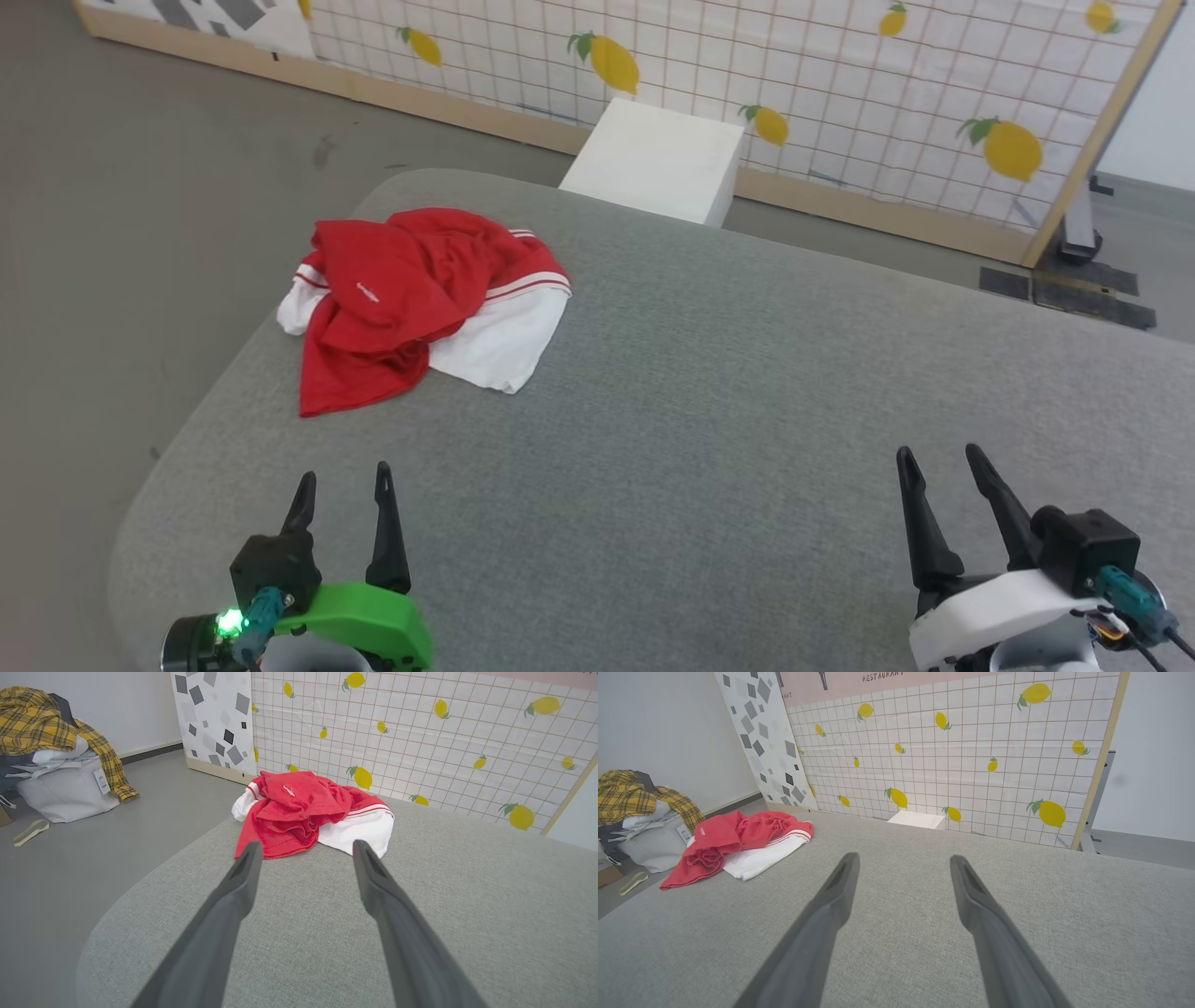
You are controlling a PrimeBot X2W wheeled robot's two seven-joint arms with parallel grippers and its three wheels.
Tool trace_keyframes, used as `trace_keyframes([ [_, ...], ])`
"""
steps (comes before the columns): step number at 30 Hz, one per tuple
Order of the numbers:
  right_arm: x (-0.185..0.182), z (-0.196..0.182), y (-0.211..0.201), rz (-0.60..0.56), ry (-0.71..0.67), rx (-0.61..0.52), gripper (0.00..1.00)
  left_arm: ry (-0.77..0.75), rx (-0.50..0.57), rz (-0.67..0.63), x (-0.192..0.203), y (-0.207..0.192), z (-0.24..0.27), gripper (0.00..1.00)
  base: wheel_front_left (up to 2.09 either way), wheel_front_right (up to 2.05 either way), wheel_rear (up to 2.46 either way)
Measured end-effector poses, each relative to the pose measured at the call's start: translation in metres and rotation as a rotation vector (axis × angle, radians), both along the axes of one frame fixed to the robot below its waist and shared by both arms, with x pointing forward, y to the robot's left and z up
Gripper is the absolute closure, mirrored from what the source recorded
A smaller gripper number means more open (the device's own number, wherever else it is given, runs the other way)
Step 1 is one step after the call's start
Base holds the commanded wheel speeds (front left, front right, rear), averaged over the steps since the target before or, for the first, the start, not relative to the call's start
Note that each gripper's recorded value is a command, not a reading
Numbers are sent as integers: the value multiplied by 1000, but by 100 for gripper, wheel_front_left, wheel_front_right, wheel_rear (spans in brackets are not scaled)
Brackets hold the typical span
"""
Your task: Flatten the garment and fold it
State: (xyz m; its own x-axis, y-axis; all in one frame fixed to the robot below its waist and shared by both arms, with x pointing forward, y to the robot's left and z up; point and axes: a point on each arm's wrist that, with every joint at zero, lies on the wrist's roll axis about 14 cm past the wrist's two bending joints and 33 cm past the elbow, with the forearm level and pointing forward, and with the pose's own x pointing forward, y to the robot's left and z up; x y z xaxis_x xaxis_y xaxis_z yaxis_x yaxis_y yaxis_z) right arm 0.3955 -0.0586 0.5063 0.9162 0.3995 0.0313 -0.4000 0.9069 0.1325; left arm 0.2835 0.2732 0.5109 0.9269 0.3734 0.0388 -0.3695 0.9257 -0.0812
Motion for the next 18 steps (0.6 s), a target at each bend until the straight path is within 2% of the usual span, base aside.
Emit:
trace_keyframes([
  [18,0,-10,31,86,14,8,0,-2,10,107,-30,22,-6,0,0,0,0],
])
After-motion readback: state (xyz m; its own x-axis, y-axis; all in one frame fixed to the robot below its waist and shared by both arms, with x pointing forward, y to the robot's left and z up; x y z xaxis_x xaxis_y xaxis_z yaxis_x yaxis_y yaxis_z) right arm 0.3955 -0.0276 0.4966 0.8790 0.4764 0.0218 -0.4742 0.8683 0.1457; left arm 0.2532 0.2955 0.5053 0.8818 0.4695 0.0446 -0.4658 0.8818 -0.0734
